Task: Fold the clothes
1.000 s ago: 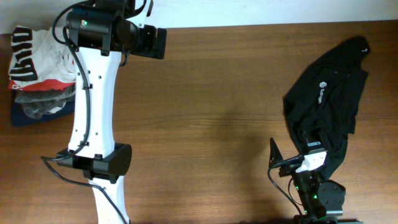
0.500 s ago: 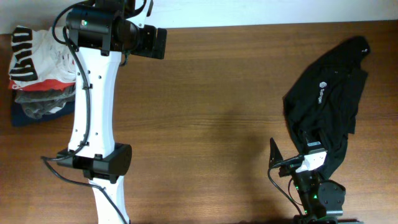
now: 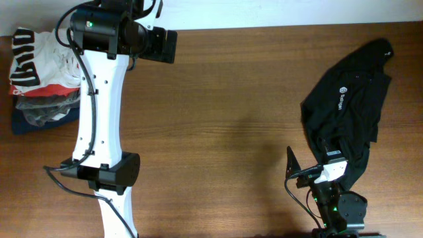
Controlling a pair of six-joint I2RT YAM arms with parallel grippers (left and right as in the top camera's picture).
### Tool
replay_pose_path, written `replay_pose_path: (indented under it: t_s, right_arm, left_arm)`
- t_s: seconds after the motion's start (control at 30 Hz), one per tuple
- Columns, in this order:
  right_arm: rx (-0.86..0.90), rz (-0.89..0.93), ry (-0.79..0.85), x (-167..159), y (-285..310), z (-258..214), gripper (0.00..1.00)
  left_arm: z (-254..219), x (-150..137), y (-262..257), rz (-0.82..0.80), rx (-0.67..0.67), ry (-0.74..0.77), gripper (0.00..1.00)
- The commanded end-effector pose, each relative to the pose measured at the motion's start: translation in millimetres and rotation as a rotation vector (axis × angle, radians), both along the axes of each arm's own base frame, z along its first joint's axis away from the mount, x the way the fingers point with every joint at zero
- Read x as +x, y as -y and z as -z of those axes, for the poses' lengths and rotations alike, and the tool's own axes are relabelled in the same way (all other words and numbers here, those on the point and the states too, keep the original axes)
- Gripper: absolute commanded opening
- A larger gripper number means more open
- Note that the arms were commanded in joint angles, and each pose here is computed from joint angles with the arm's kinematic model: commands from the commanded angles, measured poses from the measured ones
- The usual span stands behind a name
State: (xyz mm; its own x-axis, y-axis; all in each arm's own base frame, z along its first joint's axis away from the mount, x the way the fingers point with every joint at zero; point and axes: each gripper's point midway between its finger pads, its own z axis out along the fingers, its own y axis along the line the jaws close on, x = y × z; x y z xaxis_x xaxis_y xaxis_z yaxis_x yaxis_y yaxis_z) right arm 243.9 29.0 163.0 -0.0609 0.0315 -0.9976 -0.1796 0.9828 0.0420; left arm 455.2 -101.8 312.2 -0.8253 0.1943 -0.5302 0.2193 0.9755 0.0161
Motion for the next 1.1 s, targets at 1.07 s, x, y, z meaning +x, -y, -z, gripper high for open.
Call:
replay_pose_path:
  t_s: [1.07]
  right_arm:
    - [0.012, -0.022, 0.0, -1.1, -4.6, 1.0, 0.99]
  left_arm:
    - [48.1, -22.6, 41.2, 0.234, 0.023, 0.472, 0.99]
